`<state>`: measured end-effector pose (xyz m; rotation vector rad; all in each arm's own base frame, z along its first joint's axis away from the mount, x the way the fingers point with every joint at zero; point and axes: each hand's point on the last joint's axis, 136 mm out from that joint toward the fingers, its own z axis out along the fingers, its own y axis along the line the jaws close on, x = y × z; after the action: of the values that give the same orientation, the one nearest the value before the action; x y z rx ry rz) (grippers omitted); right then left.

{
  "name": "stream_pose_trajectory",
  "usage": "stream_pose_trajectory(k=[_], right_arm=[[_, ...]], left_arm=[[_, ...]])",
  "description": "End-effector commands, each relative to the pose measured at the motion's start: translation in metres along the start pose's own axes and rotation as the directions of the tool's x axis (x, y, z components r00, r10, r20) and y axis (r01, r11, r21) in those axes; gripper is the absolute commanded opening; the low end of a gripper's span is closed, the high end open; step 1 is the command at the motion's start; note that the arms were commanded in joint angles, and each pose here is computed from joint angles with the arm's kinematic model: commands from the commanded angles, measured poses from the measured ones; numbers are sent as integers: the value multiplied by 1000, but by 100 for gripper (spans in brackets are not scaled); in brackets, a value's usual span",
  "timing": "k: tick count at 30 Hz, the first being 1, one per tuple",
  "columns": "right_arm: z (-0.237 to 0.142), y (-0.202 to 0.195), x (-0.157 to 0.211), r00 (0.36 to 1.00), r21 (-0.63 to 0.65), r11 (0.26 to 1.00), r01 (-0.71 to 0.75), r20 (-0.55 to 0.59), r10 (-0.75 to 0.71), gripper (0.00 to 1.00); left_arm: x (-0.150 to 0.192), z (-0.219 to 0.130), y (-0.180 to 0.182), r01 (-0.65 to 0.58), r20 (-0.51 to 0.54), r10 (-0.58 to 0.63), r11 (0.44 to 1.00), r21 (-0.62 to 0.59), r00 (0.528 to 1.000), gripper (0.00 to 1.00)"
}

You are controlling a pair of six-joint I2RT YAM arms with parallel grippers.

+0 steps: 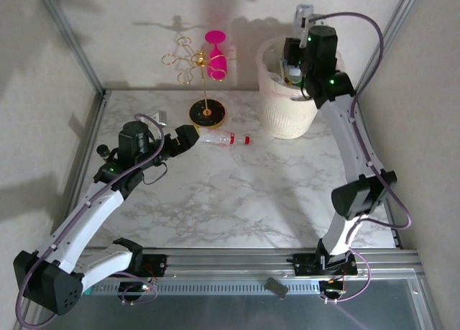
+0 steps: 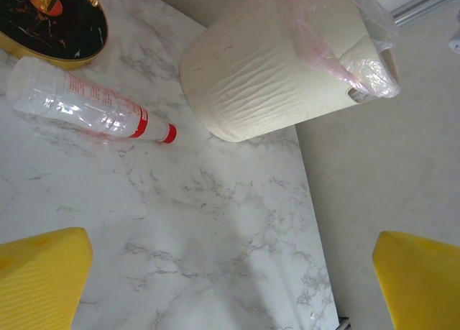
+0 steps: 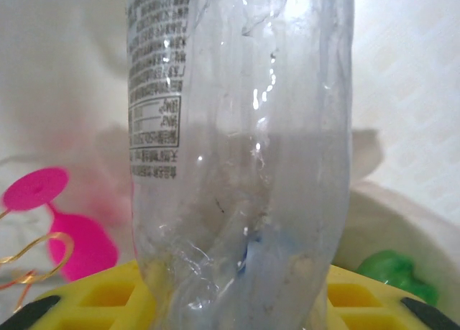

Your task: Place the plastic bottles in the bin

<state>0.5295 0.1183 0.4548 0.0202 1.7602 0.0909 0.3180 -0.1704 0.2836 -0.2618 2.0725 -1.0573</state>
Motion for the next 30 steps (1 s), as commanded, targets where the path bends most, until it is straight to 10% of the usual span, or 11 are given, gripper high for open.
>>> stream_pose_trajectory(k=[1,21,30], right_arm=[[10,-32,-3,999,140,989,41,4,-42,36],[47,-63,104,956,182,975,128,-285,-72,41],[44,-62,97,957,167,979,118,-282,-68,69]], left_arm=[[3,4,-5,-9,-9,9,999,37,1000,100],[11,9,7,-11,-27,12,1000,11,1000,100],[11,6,9,-24,-23,24,1000,-3,999,100]])
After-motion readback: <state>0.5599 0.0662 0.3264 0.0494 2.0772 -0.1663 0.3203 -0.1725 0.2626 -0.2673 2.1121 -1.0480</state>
